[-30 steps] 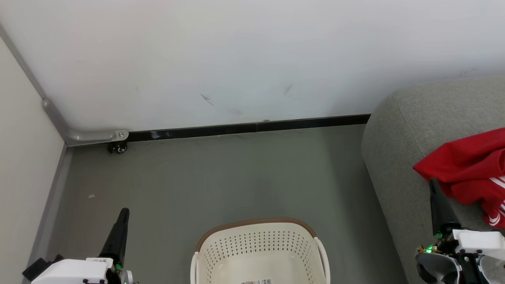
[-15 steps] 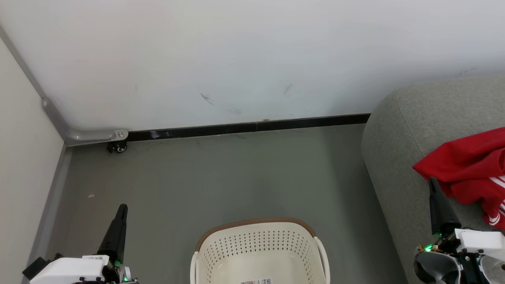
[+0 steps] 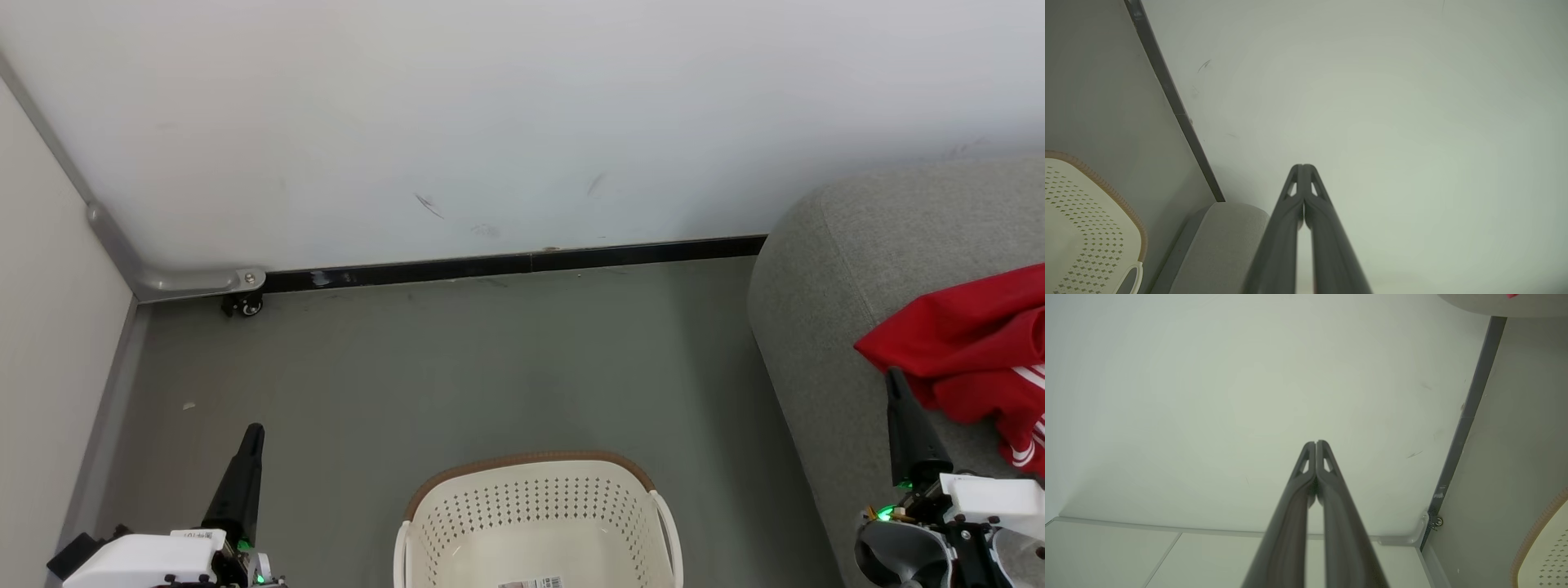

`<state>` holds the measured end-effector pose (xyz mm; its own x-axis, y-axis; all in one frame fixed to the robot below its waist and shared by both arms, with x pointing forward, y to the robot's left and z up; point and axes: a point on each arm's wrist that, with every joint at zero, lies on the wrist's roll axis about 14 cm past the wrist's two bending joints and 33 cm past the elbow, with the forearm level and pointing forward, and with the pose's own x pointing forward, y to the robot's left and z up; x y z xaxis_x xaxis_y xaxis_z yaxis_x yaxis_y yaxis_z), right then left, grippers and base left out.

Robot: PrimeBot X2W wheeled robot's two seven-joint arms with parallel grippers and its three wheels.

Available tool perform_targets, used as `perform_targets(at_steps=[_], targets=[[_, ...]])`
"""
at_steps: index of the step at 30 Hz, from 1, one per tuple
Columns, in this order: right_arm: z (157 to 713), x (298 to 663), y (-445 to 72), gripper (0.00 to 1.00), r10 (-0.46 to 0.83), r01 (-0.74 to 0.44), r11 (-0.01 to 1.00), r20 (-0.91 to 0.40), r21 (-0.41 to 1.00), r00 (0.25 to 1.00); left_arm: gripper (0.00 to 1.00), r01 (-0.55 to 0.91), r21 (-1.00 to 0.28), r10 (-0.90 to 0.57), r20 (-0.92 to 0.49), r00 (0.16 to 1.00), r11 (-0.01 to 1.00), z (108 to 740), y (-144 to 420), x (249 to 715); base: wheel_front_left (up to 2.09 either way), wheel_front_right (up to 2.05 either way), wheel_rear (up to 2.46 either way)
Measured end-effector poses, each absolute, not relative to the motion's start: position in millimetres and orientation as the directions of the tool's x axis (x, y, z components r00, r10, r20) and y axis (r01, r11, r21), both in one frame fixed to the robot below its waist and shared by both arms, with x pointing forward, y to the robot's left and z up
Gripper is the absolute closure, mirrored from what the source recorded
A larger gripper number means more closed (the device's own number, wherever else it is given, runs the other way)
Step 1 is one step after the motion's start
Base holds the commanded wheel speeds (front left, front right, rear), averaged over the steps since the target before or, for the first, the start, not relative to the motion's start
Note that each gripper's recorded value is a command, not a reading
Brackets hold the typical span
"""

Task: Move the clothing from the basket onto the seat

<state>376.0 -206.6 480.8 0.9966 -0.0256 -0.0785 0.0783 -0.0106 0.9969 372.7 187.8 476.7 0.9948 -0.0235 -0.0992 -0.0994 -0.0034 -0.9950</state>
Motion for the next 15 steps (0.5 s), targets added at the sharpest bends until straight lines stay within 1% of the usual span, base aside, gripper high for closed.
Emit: perform_targets(at_steps=[15], targets=[[481.1, 376.1, -206.0, 1.0, -0.023, 0.077, -0.011, -0.078, 0.997, 0.997, 1.0, -0.106, -0.994, -0.022, -0.106, 0.994, -0.004, 474.4, 188.1, 372.1, 0.0, 0.0, 0.0]])
